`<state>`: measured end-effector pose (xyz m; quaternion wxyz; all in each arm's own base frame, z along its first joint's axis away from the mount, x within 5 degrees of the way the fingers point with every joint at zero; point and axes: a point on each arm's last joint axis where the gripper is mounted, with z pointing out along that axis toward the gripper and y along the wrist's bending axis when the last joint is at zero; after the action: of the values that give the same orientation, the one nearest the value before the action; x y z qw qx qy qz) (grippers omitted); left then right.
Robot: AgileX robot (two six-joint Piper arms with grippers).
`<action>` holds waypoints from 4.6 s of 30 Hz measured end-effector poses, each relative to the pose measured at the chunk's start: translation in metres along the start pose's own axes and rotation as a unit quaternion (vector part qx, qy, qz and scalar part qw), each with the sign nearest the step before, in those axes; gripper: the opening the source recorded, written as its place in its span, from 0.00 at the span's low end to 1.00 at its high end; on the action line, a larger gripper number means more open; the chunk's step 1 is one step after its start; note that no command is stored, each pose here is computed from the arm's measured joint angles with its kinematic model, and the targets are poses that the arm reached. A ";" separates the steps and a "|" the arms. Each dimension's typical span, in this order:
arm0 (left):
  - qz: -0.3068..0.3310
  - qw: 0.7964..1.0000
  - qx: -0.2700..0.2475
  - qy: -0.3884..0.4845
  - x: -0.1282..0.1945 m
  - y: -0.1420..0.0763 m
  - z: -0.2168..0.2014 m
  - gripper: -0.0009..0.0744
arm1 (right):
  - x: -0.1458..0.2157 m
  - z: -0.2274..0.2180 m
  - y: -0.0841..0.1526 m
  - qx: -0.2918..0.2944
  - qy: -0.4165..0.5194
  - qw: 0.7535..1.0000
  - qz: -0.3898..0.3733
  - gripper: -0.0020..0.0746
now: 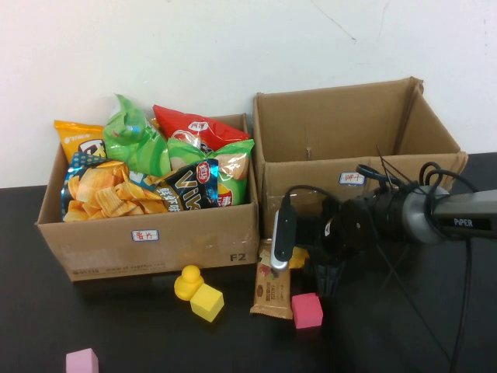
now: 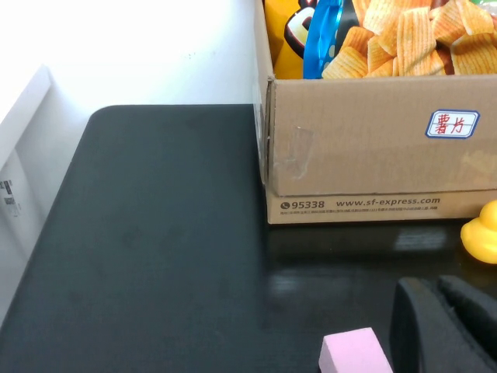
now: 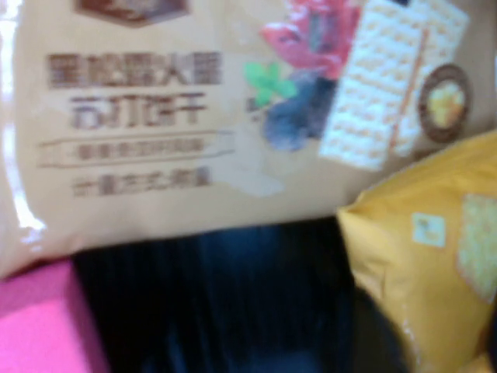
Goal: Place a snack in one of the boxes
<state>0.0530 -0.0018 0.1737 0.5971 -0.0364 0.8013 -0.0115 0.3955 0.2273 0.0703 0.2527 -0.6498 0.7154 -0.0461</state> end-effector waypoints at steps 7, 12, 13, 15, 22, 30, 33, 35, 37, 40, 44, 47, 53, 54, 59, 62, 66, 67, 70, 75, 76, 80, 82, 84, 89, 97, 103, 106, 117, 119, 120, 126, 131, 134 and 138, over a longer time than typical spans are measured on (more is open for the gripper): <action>0.000 1.000 0.000 0.000 0.000 0.000 0.000 0.01 | -0.001 0.000 -0.001 0.007 -0.005 1.000 0.003 0.27; 0.000 1.000 0.000 0.000 0.000 0.000 0.000 0.01 | -0.007 -0.011 0.002 -0.015 0.004 0.999 0.033 0.24; 0.000 1.000 0.000 0.000 0.000 0.000 0.000 0.01 | -0.010 -0.017 0.003 -0.025 0.009 0.999 0.038 0.22; 0.000 1.000 0.000 0.000 0.000 0.000 0.000 0.01 | -0.017 -0.033 0.004 -0.039 0.012 0.998 0.048 0.19; 0.000 1.000 0.000 0.000 0.000 0.000 0.000 0.01 | -0.042 -0.119 0.014 -0.044 -0.049 0.991 0.113 0.18; 0.000 1.000 0.000 0.000 0.000 0.000 0.000 0.01 | -0.050 -0.207 -0.014 0.087 -0.180 0.963 0.181 0.18; 0.000 1.000 0.000 0.000 0.000 0.000 0.000 0.01 | -0.045 -0.220 -0.042 0.156 -0.220 0.937 0.222 0.17; 0.000 1.000 0.000 0.000 0.000 0.000 0.000 0.01 | -0.040 -0.222 -0.063 0.175 -0.229 0.923 0.254 0.17; 0.000 1.000 0.000 0.000 0.000 0.000 0.000 0.01 | -0.035 -0.214 -0.083 0.182 -0.229 0.913 0.284 0.19; 0.000 1.000 0.000 0.000 0.000 0.000 0.000 0.01 | -0.028 -0.188 -0.106 0.166 -0.211 0.909 0.319 0.29; 0.000 1.000 0.000 0.000 0.000 0.000 0.000 0.01 | -0.023 -0.142 -0.121 0.111 -0.173 0.909 0.363 0.54; 0.000 1.000 0.000 0.000 0.000 0.000 0.000 0.01 | -0.022 -0.118 -0.123 0.068 -0.146 0.910 0.381 0.64; 0.000 1.000 0.000 0.000 0.000 0.000 0.000 0.01 | -0.031 -0.142 -0.122 0.044 -0.143 0.914 0.377 0.45; 0.000 1.000 0.000 0.000 0.000 0.000 0.000 0.01 | -0.034 -0.151 -0.121 0.045 -0.147 0.915 0.374 0.36; 0.000 1.000 0.000 0.000 0.000 0.000 0.000 0.01 | -0.050 -0.226 -0.095 0.072 -0.198 0.915 0.345 0.07; 0.000 1.000 0.000 0.000 0.000 0.000 0.000 0.01 | -0.048 -0.259 -0.065 0.084 -0.225 0.912 0.332 0.04; 0.000 1.000 0.000 0.000 0.000 0.000 0.000 0.01 | -0.030 -0.294 -0.025 0.089 -0.242 0.912 0.319 0.03; 0.000 1.000 0.000 0.000 0.000 0.000 0.000 0.01 | -0.025 -0.303 -0.016 0.088 -0.245 0.912 0.318 0.03; 0.000 1.000 0.000 0.000 0.000 0.000 0.000 0.01 | -0.010 -0.324 0.011 0.089 -0.254 0.909 0.317 0.03; 0.000 1.000 0.000 0.000 0.000 0.000 0.000 0.01 | 0.027 -0.352 0.063 0.116 -0.270 0.905 0.308 0.03; 0.000 1.000 0.000 0.000 0.000 0.000 0.000 0.01 | 0.036 -0.356 0.075 0.129 -0.279 0.900 0.308 0.03; 0.000 1.000 0.000 0.000 0.000 0.000 0.000 0.01 | 0.069 -0.360 0.112 0.195 -0.320 0.873 0.311 0.03; 0.000 1.000 0.000 0.000 0.000 0.000 0.000 0.01 | 0.083 -0.356 0.128 0.221 -0.331 0.864 0.309 0.03; 0.000 1.000 0.000 0.000 0.000 0.000 0.000 0.01 | 0.096 -0.349 0.144 0.232 -0.334 0.860 0.309 0.03; 0.000 1.000 0.000 0.000 0.000 0.000 0.000 0.01 | 0.118 -0.334 0.171 0.257 -0.343 0.848 0.311 0.03; 0.000 1.000 0.000 0.000 0.000 0.000 0.000 0.01 | 0.148 -0.310 0.194 0.324 -0.358 0.810 0.332 0.03; 0.000 1.000 0.000 0.000 0.000 0.000 0.000 0.01 | 0.171 -0.300 0.205 0.356 -0.323 0.775 0.409 0.03; 0.000 1.000 0.000 0.000 0.000 0.000 0.000 0.01 | 0.177 -0.301 0.211 0.365 -0.309 0.758 0.444 0.03; 0.000 1.000 0.000 0.000 0.000 0.000 0.000 0.01 | 0.201 -0.299 0.230 0.419 -0.201 0.722 0.513 0.03; 0.000 1.000 0.000 0.000 0.000 0.000 0.000 0.01 | 0.202 -0.299 0.232 0.417 -0.194 0.723 0.515 0.02; 0.000 1.000 0.000 0.000 0.000 0.000 0.000 0.01 | 0.202 -0.298 0.232 0.415 -0.192 0.724 0.516 0.03; 0.000 1.000 0.000 0.000 0.000 0.000 0.000 0.01 | 0.200 -0.292 0.237 0.366 -0.188 0.751 0.517 0.03; 0.000 1.000 0.000 0.000 0.000 0.000 0.000 0.01 | 0.199 -0.290 0.238 0.349 -0.190 0.758 0.517 0.03; 0.000 1.000 0.000 0.000 0.000 0.000 0.000 0.01 | 0.199 -0.290 0.238 0.347 -0.193 0.754 0.524 0.03; 0.000 1.000 0.000 0.000 0.000 0.000 0.000 0.01 | 0.199 -0.290 0.238 0.346 -0.193 0.753 0.525 0.03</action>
<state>0.0530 -0.0018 0.1737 0.5971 -0.0364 0.8013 -0.0115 0.0519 -0.0021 0.1680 0.5778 -0.0347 0.8151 -0.0239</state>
